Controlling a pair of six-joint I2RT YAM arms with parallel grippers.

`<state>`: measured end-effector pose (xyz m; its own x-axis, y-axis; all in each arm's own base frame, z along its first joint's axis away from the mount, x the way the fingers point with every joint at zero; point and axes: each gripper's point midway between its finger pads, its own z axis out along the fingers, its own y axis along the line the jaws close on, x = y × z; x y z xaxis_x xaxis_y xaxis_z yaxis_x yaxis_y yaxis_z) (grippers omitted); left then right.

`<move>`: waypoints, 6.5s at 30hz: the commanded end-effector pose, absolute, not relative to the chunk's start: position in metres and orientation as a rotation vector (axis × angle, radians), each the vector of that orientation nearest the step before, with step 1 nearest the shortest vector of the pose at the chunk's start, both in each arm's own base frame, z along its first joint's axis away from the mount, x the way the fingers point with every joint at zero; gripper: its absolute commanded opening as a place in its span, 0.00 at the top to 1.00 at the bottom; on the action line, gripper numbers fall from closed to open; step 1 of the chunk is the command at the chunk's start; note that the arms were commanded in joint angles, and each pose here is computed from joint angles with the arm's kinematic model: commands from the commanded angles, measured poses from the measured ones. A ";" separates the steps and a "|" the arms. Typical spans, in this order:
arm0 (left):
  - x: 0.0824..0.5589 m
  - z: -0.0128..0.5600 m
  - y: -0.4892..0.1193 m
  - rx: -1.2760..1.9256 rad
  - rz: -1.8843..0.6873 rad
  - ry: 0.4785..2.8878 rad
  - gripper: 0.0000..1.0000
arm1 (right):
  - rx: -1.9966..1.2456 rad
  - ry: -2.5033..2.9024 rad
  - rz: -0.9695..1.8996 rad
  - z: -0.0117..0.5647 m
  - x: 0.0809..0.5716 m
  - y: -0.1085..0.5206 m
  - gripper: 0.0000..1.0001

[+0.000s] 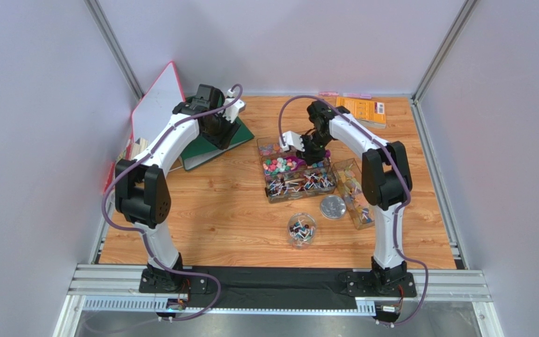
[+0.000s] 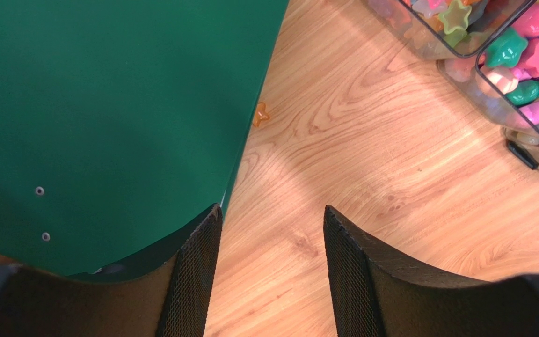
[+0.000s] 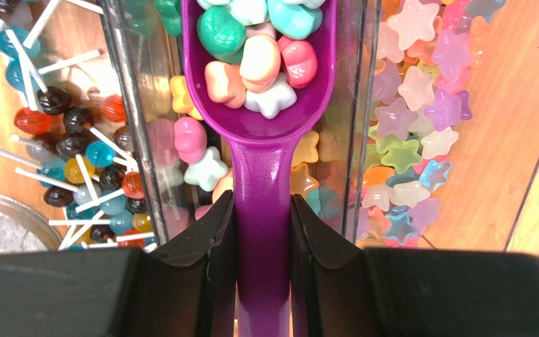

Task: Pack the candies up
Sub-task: Scoop the fake candies from the storage box, then place the fake candies in the packing bottle.

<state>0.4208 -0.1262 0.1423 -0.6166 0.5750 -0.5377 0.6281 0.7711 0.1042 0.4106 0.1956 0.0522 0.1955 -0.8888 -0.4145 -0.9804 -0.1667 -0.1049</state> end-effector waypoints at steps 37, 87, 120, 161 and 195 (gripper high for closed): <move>0.432 0.160 -0.122 1.011 -0.019 2.356 0.38 | -1.799 1.645 0.701 0.074 0.378 0.168 1.00; 0.407 0.238 -0.136 1.132 0.286 2.098 0.25 | -1.767 1.497 0.601 0.162 0.189 0.126 1.00; 0.381 0.261 -0.154 1.109 0.239 2.008 0.00 | -2.009 1.579 0.380 0.167 0.146 0.081 1.00; 0.373 0.286 -0.157 0.988 0.165 1.979 0.00 | -2.289 1.655 0.129 0.165 0.156 0.070 1.00; 0.323 0.311 -0.223 0.930 -0.454 2.033 0.03 | -2.075 1.689 -0.120 0.231 0.173 0.079 1.00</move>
<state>0.3720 -0.1705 0.2961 -0.3389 0.6006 -0.7242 0.5753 0.7413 0.3457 0.1916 0.0852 0.2017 0.3800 -0.9182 -0.1116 -0.8674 -0.3119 -0.3877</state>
